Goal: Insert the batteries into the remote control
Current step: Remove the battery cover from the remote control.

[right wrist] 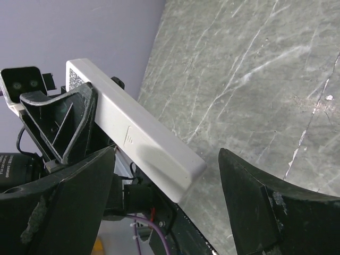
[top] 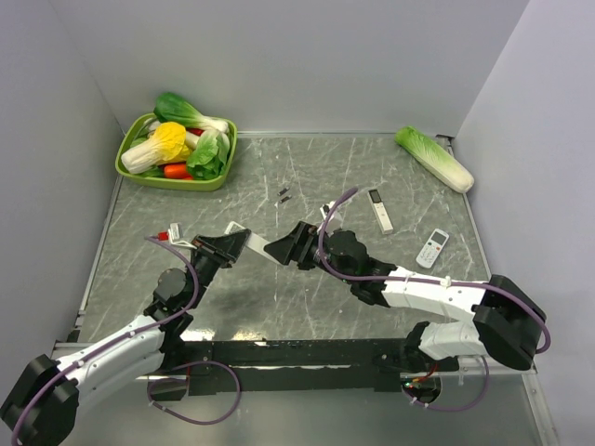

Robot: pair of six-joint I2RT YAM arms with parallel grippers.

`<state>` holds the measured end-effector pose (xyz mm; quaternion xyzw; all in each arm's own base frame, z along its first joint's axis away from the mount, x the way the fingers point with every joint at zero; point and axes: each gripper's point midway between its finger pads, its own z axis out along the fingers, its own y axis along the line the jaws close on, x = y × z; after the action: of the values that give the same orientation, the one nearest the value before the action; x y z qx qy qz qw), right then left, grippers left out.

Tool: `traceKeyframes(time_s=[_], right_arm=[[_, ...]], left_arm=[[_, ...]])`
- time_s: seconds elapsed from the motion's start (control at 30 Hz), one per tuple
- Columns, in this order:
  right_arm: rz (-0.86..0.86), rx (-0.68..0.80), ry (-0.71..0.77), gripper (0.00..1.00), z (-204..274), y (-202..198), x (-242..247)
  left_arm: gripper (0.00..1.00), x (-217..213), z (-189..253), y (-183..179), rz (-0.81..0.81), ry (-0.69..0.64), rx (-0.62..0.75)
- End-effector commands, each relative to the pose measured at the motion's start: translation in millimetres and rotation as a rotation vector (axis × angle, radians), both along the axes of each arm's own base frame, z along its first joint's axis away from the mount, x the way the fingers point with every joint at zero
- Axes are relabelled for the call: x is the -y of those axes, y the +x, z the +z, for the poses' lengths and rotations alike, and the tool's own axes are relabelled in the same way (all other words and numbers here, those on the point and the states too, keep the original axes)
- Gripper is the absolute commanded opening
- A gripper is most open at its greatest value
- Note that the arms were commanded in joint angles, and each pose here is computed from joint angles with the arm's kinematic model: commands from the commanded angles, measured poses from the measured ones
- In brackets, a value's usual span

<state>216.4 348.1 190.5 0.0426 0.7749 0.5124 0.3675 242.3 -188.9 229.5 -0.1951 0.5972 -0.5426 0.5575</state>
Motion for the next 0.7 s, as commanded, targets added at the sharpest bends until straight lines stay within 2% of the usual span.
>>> traceKeyframes(time_s=[0.0,0.47,0.53,0.67], right_arm=[[0.001,0.035,0.078,0.83,31.4,4.0,-12.3],[0.007,0.012,0.083,0.77,27.2,6.8,-22.1],[0.008,0.007,0.084,0.72,25.7,6.2,-22.6],[0.000,-0.002,0.085,0.57,20.7,7.1,-21.5]], left_arm=[[0.01,-3.1,26.9,-3.8,0.001,-0.057,0.077],[0.01,-1.2,33.0,-7.7,-0.007,-0.051,0.116],[0.02,-2.5,33.2,-7.7,-0.002,-0.051,0.117],[0.01,-4.4,37.7,-10.3,0.000,-0.052,0.136]])
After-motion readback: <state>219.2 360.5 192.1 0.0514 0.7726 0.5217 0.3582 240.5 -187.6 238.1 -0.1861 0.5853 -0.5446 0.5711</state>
